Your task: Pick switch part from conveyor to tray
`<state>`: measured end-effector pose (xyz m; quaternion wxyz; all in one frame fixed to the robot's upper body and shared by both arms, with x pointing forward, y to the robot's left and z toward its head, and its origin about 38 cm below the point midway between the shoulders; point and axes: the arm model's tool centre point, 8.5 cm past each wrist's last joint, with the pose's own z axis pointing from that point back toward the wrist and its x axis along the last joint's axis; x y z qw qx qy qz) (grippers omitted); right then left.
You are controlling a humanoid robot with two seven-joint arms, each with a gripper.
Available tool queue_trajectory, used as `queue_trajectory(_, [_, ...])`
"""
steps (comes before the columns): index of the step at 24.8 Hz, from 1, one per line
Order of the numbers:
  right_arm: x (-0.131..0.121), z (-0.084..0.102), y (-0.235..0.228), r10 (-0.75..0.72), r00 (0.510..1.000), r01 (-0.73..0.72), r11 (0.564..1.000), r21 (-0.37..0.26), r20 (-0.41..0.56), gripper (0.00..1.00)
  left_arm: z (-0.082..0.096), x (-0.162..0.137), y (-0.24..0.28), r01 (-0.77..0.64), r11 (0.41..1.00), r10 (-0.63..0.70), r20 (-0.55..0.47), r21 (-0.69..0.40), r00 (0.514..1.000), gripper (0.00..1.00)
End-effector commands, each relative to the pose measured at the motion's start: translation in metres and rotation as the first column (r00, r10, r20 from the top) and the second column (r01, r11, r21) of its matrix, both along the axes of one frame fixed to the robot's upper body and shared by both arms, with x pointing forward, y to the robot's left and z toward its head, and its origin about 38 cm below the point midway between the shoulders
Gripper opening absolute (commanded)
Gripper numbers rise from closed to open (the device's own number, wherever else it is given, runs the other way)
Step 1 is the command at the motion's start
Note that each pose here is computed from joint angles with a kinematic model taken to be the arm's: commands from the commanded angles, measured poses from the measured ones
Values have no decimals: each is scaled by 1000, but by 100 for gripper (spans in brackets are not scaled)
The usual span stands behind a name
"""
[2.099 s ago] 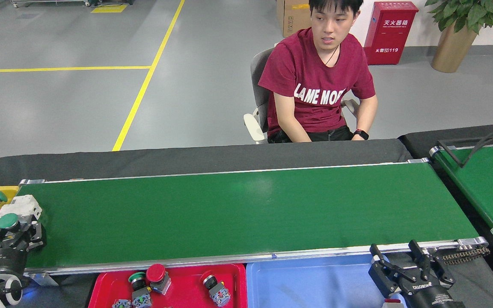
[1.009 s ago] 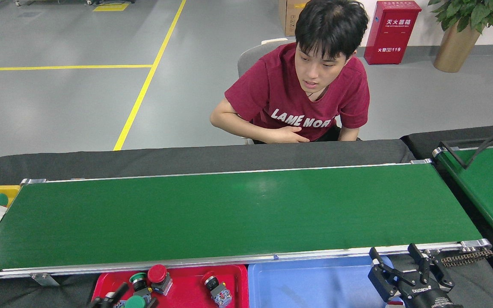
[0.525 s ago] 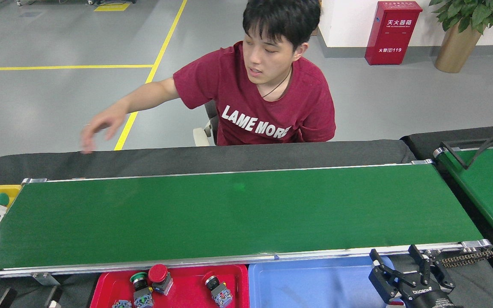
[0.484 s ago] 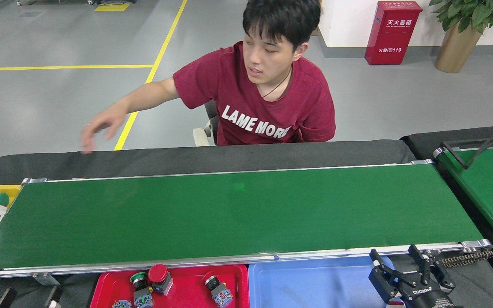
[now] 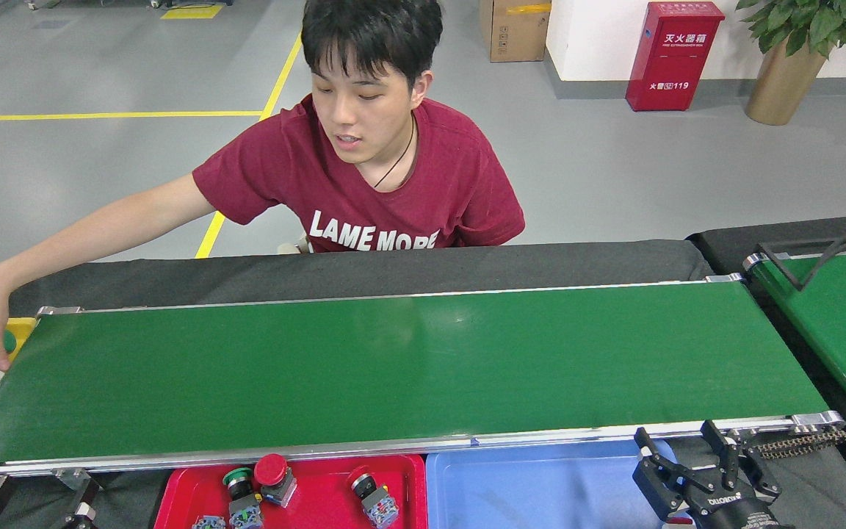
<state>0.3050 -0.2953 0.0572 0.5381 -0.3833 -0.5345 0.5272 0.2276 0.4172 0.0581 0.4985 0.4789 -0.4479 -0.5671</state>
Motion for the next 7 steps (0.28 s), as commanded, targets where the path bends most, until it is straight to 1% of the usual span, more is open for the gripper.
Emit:
queue_trajectory(1, [3,14,-3,-4,998,5,1000,-7,65,96,3,2,1,-2,1000,2,14,10,1000,100])
queue_trajectory(5, [6,22,-10,-86,992,87,996,-4,87,97,1,0,2,-11,1000,11,11,3,1000,100])
queue_trajectory(7, [8,27,-12,-85,991,87,996,-8,104,97,2,-1,4,-18,1000,18,12,4,1000,100])
